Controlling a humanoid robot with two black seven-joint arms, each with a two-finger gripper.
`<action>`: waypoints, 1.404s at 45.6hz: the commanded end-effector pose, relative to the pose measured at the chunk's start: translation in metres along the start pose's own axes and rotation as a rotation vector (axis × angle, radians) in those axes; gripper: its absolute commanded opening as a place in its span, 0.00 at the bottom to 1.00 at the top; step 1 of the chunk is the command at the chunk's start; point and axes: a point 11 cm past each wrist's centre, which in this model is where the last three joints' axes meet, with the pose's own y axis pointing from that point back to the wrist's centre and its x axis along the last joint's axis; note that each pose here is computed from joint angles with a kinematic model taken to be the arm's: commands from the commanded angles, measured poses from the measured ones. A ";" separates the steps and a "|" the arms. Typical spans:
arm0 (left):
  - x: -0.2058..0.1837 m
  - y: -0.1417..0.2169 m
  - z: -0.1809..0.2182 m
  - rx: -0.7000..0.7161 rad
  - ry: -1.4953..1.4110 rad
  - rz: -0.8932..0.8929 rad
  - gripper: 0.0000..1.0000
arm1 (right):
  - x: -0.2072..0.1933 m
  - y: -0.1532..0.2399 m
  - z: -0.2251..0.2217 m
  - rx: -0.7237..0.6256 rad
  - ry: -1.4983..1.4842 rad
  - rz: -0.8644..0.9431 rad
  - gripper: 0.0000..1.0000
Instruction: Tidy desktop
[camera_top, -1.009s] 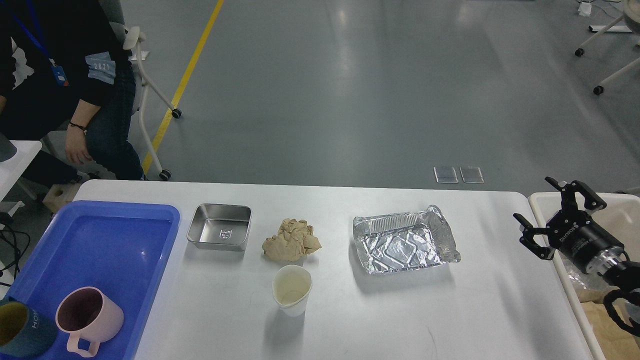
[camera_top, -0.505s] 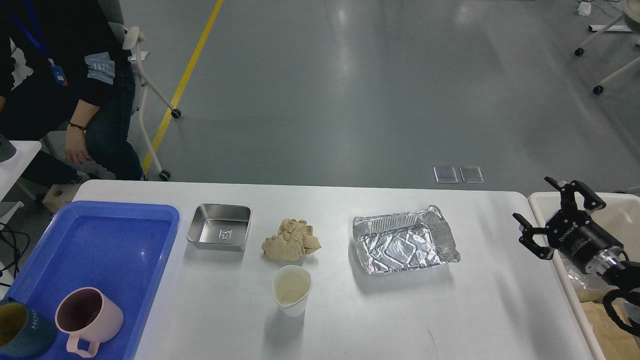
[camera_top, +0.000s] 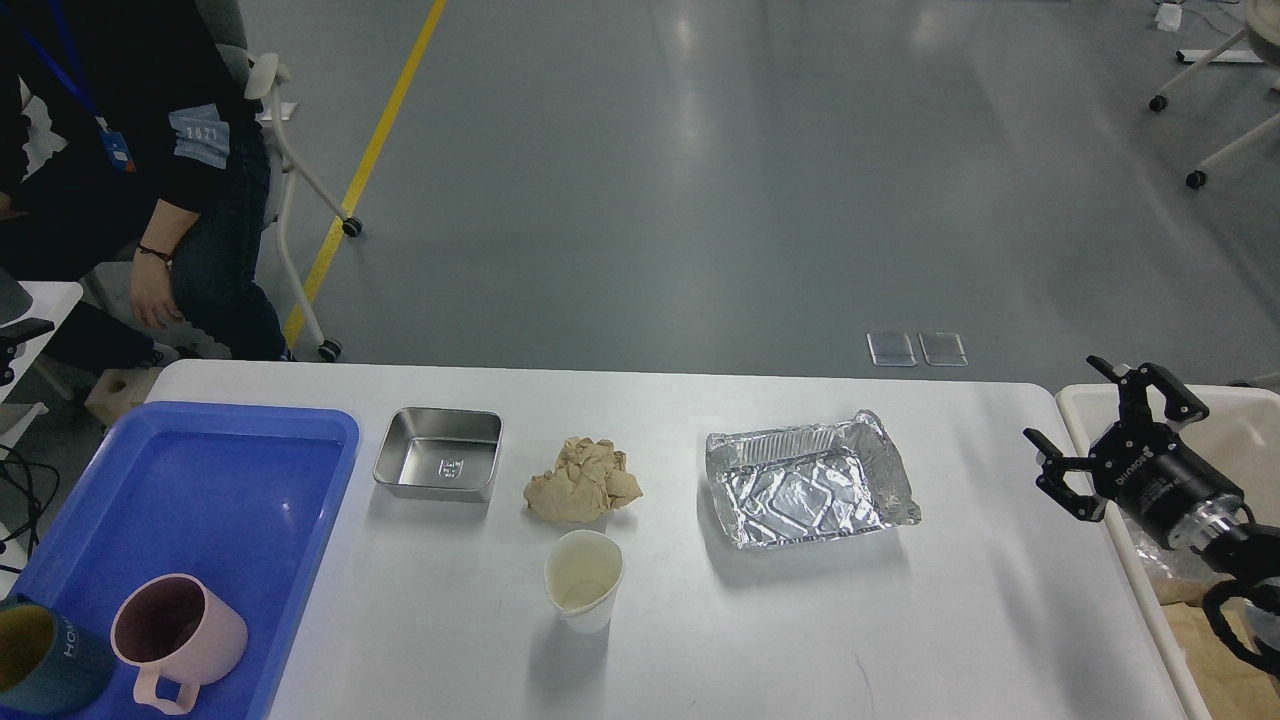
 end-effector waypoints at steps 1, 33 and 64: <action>-0.006 -0.002 -0.010 0.018 -0.002 -0.041 0.97 | -0.001 0.000 0.000 0.001 0.000 -0.003 1.00; 0.029 0.070 -0.074 0.410 -0.360 -0.027 0.97 | 0.000 0.000 0.000 0.001 0.000 0.001 1.00; -0.001 0.060 -0.072 0.477 -0.547 -0.141 0.97 | 0.002 0.001 0.001 -0.003 -0.002 0.004 1.00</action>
